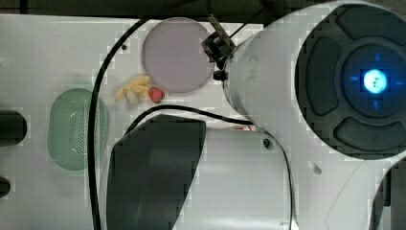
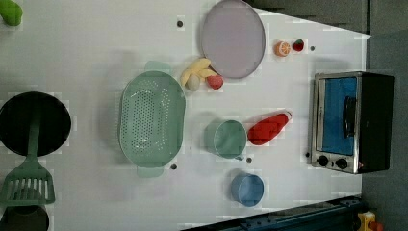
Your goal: Pick Ketchup from oven and place it on table.
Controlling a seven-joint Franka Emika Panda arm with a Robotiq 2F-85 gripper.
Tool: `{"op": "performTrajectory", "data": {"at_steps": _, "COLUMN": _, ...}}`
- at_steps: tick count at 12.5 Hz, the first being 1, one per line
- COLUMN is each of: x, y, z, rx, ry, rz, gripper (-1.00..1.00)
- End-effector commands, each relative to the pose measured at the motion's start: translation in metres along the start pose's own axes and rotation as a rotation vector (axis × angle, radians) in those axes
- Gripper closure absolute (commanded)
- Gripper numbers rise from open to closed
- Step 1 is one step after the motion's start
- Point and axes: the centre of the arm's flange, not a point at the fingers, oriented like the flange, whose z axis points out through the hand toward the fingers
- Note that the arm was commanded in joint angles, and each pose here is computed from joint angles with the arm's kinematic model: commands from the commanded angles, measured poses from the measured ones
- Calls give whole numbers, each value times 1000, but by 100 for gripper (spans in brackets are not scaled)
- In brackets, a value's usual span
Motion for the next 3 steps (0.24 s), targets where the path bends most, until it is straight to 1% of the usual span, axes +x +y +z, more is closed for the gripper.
{"op": "performTrajectory", "data": {"at_steps": 1, "x": -14, "y": -18, "z": 28, "rx": -121, "ry": -73, "rz": -25, "gripper": -100}}
{"op": "performTrajectory", "data": {"at_steps": 2, "x": -15, "y": -14, "z": 23, "rx": -154, "ry": -77, "rz": -27, "gripper": -100}}
{"op": "performTrajectory", "data": {"at_steps": 3, "x": -19, "y": -15, "z": 22, "rx": -166, "ry": -89, "rz": -32, "gripper": -100}}
